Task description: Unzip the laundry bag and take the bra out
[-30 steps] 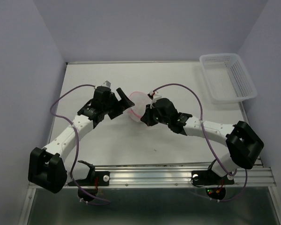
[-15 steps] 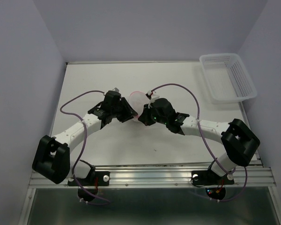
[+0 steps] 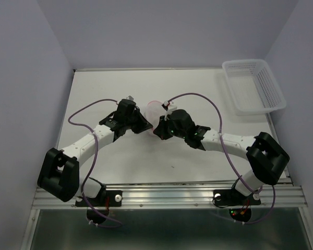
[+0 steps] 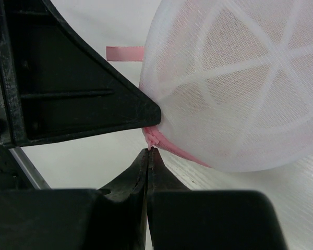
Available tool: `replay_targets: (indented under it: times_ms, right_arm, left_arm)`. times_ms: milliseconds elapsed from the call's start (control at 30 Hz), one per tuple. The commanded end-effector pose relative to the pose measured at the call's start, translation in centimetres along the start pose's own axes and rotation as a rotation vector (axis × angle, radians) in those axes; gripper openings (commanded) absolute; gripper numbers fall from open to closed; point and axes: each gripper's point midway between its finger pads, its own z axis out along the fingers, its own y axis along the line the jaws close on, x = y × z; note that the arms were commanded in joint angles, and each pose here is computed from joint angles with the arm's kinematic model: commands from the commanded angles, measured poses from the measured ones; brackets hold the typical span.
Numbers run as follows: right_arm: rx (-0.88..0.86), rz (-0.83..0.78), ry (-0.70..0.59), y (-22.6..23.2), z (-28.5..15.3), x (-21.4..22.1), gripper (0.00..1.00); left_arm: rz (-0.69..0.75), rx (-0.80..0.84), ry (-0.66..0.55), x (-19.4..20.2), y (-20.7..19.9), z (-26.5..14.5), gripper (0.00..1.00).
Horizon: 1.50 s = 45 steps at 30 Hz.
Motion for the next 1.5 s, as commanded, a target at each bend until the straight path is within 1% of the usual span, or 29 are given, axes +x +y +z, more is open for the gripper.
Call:
replay_targets:
  times_ms: [0,33,67,167,333,400,433,600,667,700,867,933,1000,1100,1133,1167,1200,1233,1267,1300,1333,1367,1400,1433,1467]
  right_arm:
    - [-0.014,-0.018,-0.035,1.2,-0.2,-1.0,0.01]
    - [0.018,-0.025,-0.032,0.6,-0.1,-0.9,0.01]
    - [0.108,-0.024,-0.028,-1.1,-0.2,-0.6,0.01]
    - [0.249,-0.037,0.002,-3.9,-0.6,0.3,0.01]
    - [0.364,-0.051,0.005,-6.7,-1.8,1.3,0.01]
    - [0.419,-0.052,-0.027,-8.0,-2.3,0.5,0.01]
    - [0.452,-0.055,-0.012,-8.8,-2.7,0.7,0.01]
    - [0.584,-0.072,-0.037,-13.1,-3.9,-0.5,0.01]
    - [0.648,-0.098,-0.054,-15.3,-4.6,-1.3,0.01]
    - [0.681,-0.106,-0.063,-16.7,-5.1,-1.8,0.01]
    - [0.736,-0.138,-0.146,-20.2,-6.1,-4.9,0.01]
    - [0.712,-0.182,-0.164,-20.8,-5.8,-5.9,0.01]
    - [0.695,-0.238,-0.149,-20.8,-5.5,-6.0,0.01]
    - [0.538,-0.265,-0.135,-18.3,-4.4,-6.0,0.01]
    - [0.501,-0.25,-0.141,-17.6,-4.4,-5.9,0.01]
    - [0.43,-0.238,-0.139,-16.2,-4.5,-5.5,0.01]
    - [0.4,-0.223,-0.13,-15.6,-4.6,-5.2,0.01]
    - [0.357,-0.215,-0.121,-14.0,-4.4,-4.4,0.01]
    - [0.332,-0.214,-0.093,-13.2,-4.4,-3.1,0.01]
    - [0.307,-0.218,-0.093,-12.0,-4.7,-2.9,0.01]
    - [0.272,-0.231,-0.082,-10.3,-4.5,-2.0,0.01]
    - [0.236,-0.229,-0.063,-9.2,-4.4,-1.3,0.01]
    - [0.209,-0.199,-0.068,-8.1,-4.6,-1.1,0.01]
    - [0.169,-0.193,-0.065,-6.7,-4.5,-0.7,0.01]
    - [0.127,-0.189,-0.056,-5.6,-4.5,-0.3,0.01]
  left_arm:
    - [0.03,0.046,-0.075,-2.1,-2.4,-0.7,0.0]
    - [0.035,0.045,-0.082,-2.3,-2.5,-0.8,0.0]
    - [0.034,0.043,-0.087,-2.4,-2.5,-1.0,0.0]
    - [0.033,0.049,-0.123,-3.3,-3.1,-1.7,0.0]
    - [0.039,0.058,-0.123,-3.8,-3.2,-1.9,0.0]
    - [0.048,0.056,-0.118,-3.9,-3.0,-1.8,0.0]
    - [0.054,0.056,-0.117,-3.9,-3.0,-1.8,0.0]
    - [0.119,0.048,-0.11,-4.4,-2.3,-2.0,0.0]
    - [0.135,0.051,-0.114,-4.7,-2.3,-2.1,0.0]
    - [0.166,0.06,-0.108,-4.9,-2.2,-2.2,0.0]
    - [0.21,0.048,-0.101,-5.4,-1.6,-2.1,0.0]
    - [0.224,0.047,-0.095,-5.7,-1.4,-2.0,0.0]
    - [0.241,0.054,-0.096,-6.1,-1.7,-1.6,0.0]
    - [0.238,0.041,-0.11,-7.5,-1.7,-0.5,0.0]
    - [0.24,0.053,-0.13,-8.6,-2.8,-0.5,0.0]
    - [0.243,0.033,-0.122,-9.0,-2.4,0.6,0.01]
    - [0.242,0.023,-0.139,-9.8,-2.6,1.0,0.04]
    - [0.248,0.038,-0.166,-11.0,-3.8,1.1,0.05]
    - [0.244,0.023,-0.158,-11.3,-3.5,2.2,0.07]
    - [0.253,0.043,-0.179,-12.3,-4.8,2.3,0.15]
    - [0.256,0.048,-0.19,-12.9,-5.3,2.5,0.28]
    - [0.256,0.048,-0.192,-13.3,-5.6,2.9,0.38]
    - [0.263,0.055,-0.2,-14.0,-6.3,3.2,0.54]
    - [0.26,0.044,-0.185,-13.8,-6.2,3.4,0.78]
    - [0.264,0.048,-0.182,-13.9,-6.4,3.5,0.95]
